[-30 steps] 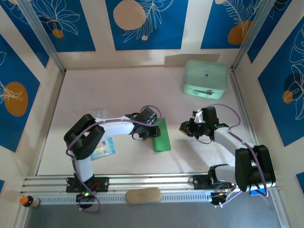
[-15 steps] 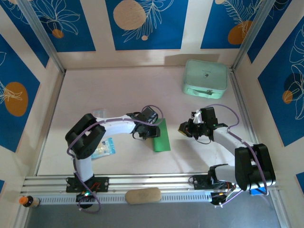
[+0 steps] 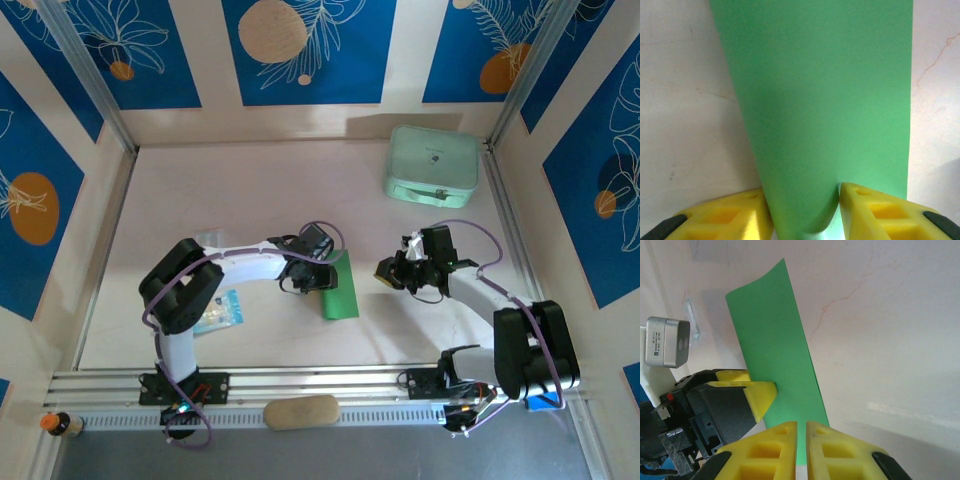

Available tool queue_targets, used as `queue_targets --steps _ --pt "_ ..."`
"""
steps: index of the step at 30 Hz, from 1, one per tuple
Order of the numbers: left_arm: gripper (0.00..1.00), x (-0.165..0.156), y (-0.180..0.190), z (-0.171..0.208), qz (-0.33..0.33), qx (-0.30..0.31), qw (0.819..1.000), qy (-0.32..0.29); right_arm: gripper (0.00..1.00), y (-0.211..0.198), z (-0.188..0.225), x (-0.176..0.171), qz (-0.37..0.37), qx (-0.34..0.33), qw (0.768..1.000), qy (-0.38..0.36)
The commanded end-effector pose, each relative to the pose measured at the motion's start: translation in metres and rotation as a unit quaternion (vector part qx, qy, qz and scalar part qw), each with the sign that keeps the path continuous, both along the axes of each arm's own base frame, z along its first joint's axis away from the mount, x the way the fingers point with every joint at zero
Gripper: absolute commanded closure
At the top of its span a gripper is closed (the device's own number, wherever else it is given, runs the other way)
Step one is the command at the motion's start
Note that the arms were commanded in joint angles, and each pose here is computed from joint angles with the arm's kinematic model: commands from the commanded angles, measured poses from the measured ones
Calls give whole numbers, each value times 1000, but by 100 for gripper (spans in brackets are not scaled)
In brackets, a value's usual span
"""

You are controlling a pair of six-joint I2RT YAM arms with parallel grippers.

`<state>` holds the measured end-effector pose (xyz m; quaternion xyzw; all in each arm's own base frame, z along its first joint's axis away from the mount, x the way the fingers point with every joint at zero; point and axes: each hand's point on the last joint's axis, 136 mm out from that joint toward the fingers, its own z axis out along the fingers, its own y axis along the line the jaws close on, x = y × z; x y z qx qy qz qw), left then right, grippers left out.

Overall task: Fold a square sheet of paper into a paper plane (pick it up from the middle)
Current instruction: Hold the square sheet of paper at the center of the table.

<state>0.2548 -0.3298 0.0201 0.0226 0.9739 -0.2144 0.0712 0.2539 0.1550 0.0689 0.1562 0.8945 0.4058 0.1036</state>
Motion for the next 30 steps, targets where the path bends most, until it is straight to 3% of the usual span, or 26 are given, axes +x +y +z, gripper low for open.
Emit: queue_targets --steps 1,13,15,16,20,30 --pt "58 -16 32 -43 -3 82 996 35 87 4 -1 -5 6 8 1000 13" --pt "57 -17 33 -44 -3 84 996 35 87 5 -1 -5 8 8 1000 12" --pt "70 -17 34 -43 -3 84 996 34 87 6 -2 -5 9 7 1000 13" --pt "72 -16 35 -43 -1 85 996 33 87 6 -1 -5 8 7 1000 13" --pt "66 -16 37 -41 2 91 995 30 87 6 -2 -5 9 7 1000 14" --pt "62 -15 35 -42 -4 93 995 34 87 8 -2 -4 12 7 1000 14"
